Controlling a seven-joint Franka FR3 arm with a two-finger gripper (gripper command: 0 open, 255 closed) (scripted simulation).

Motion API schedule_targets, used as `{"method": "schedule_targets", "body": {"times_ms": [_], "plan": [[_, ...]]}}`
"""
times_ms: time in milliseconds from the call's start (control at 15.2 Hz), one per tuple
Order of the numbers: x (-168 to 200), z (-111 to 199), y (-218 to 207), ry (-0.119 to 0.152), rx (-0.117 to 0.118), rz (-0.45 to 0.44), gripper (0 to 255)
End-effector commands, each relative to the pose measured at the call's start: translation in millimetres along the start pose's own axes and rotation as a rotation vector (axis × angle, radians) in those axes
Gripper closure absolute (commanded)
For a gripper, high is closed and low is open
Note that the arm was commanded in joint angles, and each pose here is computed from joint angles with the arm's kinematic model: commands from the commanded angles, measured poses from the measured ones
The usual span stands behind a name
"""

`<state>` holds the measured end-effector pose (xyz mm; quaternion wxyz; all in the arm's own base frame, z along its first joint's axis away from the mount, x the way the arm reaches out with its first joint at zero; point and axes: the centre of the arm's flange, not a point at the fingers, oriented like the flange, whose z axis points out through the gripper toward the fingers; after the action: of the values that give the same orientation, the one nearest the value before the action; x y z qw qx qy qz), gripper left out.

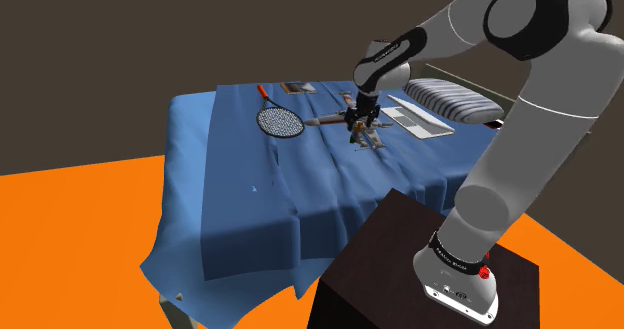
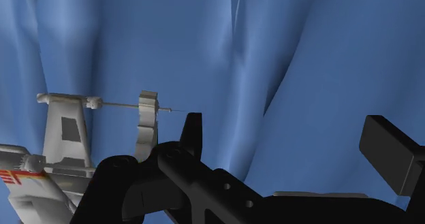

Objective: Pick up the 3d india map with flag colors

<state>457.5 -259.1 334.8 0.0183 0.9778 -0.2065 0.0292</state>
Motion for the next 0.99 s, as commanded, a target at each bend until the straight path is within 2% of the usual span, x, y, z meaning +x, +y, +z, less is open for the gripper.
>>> {"method": "schedule_targets", "body": {"times_ms": [0,792,924], "plan": [[11,18,16,0.005,-0.006,0.02,0],[82,113,113,0.03,-0.037,0.136,0],[85,123,119,0.031,-0.039,0.142,0]]}}
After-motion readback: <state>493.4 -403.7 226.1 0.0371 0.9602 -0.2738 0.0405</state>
